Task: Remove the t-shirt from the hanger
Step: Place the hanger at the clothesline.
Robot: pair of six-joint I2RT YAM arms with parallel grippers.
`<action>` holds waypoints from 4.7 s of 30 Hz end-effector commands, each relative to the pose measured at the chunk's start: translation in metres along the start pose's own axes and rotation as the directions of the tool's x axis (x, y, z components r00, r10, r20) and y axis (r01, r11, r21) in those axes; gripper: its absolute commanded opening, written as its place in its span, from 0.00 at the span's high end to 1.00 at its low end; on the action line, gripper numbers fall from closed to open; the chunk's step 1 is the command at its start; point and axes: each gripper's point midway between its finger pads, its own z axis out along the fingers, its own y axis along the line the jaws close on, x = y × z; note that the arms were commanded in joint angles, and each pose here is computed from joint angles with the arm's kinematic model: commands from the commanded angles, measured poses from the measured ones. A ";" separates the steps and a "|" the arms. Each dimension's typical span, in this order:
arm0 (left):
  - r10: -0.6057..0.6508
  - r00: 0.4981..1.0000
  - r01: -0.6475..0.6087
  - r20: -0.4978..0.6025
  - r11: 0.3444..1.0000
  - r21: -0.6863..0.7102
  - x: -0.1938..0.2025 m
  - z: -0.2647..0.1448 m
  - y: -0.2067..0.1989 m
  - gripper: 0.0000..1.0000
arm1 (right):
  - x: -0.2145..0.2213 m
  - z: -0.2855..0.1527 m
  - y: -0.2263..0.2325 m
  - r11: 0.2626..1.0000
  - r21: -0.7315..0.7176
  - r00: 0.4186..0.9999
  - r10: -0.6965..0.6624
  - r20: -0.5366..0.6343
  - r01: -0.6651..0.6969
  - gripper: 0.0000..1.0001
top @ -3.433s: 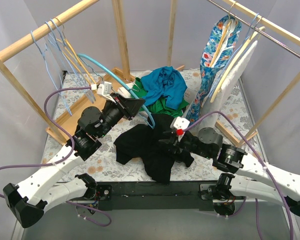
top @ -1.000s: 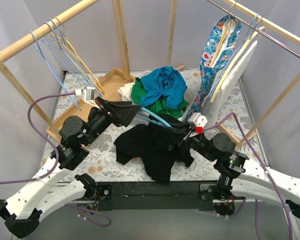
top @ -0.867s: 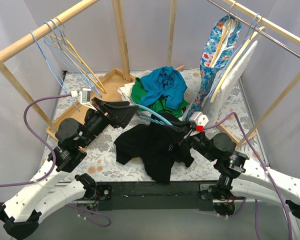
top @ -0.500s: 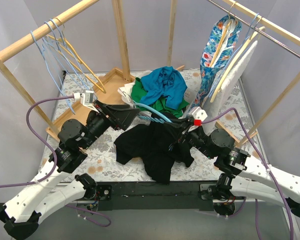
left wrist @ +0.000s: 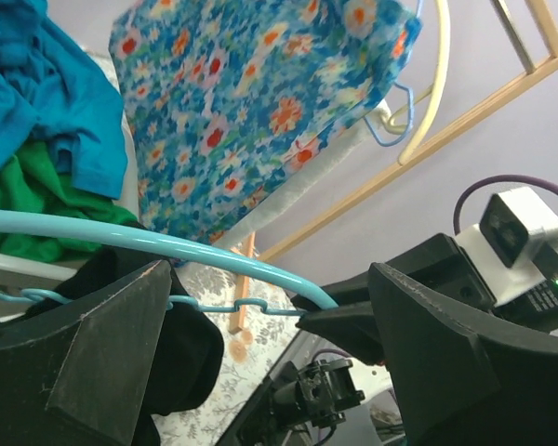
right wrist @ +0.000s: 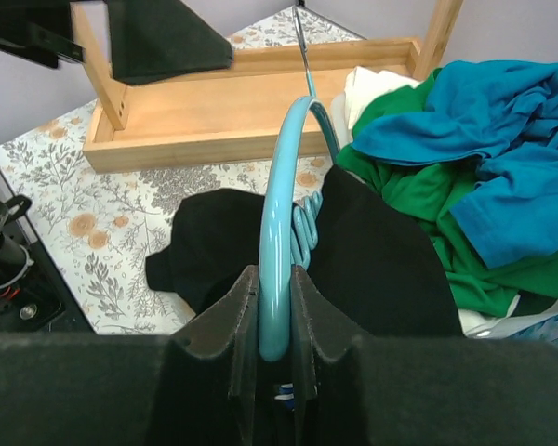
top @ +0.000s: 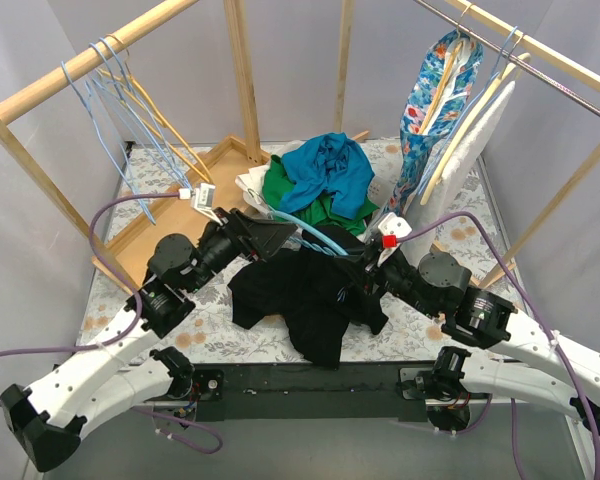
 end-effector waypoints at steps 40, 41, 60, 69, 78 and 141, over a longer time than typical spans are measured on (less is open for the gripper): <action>-0.180 0.965 0.149 -0.192 0.975 -0.163 0.086 0.064 0.072 1.00 | 0.059 -0.011 -0.021 0.993 0.100 0.985 -0.050 -0.167 0.067 0.90; -0.177 0.966 0.146 -0.190 0.976 -0.164 0.085 0.064 0.072 1.00 | 0.056 -0.011 -0.021 0.993 0.101 0.986 -0.051 -0.159 0.067 0.88; -0.163 0.977 0.135 -0.137 0.971 -0.197 0.072 0.062 0.073 1.00 | 0.056 0.001 -0.002 0.992 0.034 0.982 -0.112 -0.151 0.119 0.61; -0.153 0.985 0.140 -0.076 0.978 -0.154 0.042 0.048 0.047 1.00 | 0.049 0.005 0.027 0.991 -0.084 0.987 -0.109 -0.122 0.100 0.60; -0.168 0.984 0.160 -0.061 0.979 -0.124 0.034 0.035 0.034 1.00 | 0.043 0.023 0.033 0.994 -0.073 0.994 -0.091 -0.055 0.087 0.52; 0.139 0.990 -0.140 -0.012 0.983 -0.117 -0.009 -0.102 0.005 0.02 | -0.009 0.039 -0.010 0.980 0.197 0.998 -0.009 0.055 -0.002 0.99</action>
